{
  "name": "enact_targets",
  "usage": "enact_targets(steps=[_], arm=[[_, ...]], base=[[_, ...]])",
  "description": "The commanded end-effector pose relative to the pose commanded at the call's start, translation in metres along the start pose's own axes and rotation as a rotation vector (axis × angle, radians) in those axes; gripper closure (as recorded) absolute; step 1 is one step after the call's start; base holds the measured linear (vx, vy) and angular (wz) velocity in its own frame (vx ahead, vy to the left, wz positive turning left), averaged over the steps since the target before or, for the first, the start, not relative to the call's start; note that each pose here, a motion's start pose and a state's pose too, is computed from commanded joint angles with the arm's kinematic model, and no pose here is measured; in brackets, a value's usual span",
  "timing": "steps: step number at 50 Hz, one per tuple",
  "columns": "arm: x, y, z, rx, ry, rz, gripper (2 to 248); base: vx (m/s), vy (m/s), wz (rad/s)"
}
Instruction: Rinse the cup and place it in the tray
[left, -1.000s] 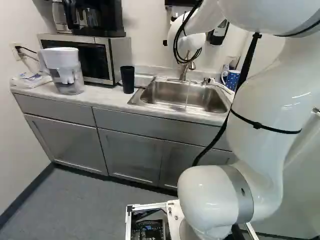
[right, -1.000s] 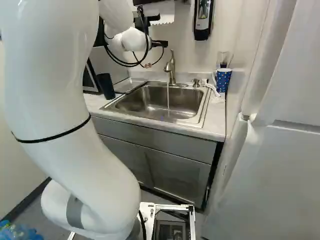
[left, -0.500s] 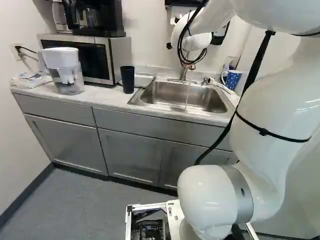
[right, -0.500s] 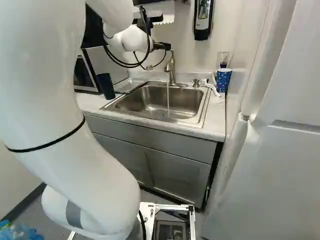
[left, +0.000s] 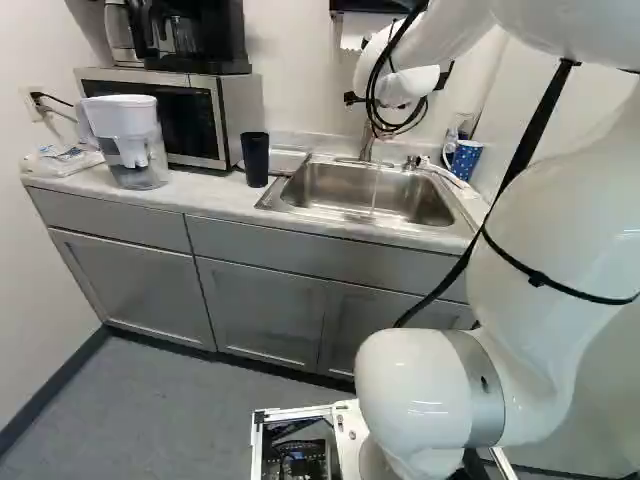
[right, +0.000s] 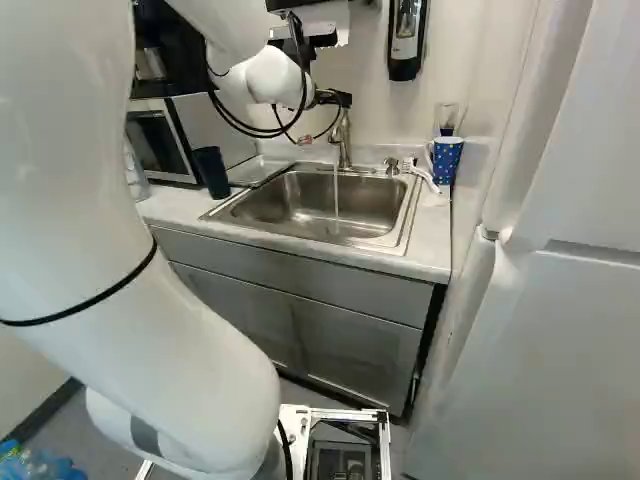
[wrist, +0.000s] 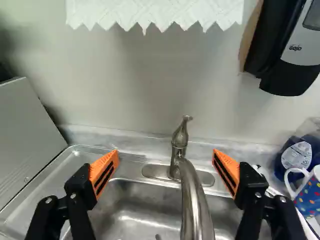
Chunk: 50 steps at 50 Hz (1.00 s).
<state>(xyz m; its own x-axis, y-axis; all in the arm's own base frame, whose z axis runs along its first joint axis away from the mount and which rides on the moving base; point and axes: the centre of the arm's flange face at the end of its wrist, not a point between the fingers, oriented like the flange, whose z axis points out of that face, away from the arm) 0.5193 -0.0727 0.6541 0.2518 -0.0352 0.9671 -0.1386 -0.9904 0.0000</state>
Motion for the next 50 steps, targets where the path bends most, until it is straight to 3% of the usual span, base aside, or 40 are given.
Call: enact_targets(steps=[21, 50], arm=[[-0.015, 0.015, -0.026, -0.029, -0.088, 0.009, 3], [-0.042, 0.023, -0.067, -0.048, -0.240, 0.019, 3]], base=[[0.000, 0.000, 0.000], [0.000, 0.000, 0.000]])
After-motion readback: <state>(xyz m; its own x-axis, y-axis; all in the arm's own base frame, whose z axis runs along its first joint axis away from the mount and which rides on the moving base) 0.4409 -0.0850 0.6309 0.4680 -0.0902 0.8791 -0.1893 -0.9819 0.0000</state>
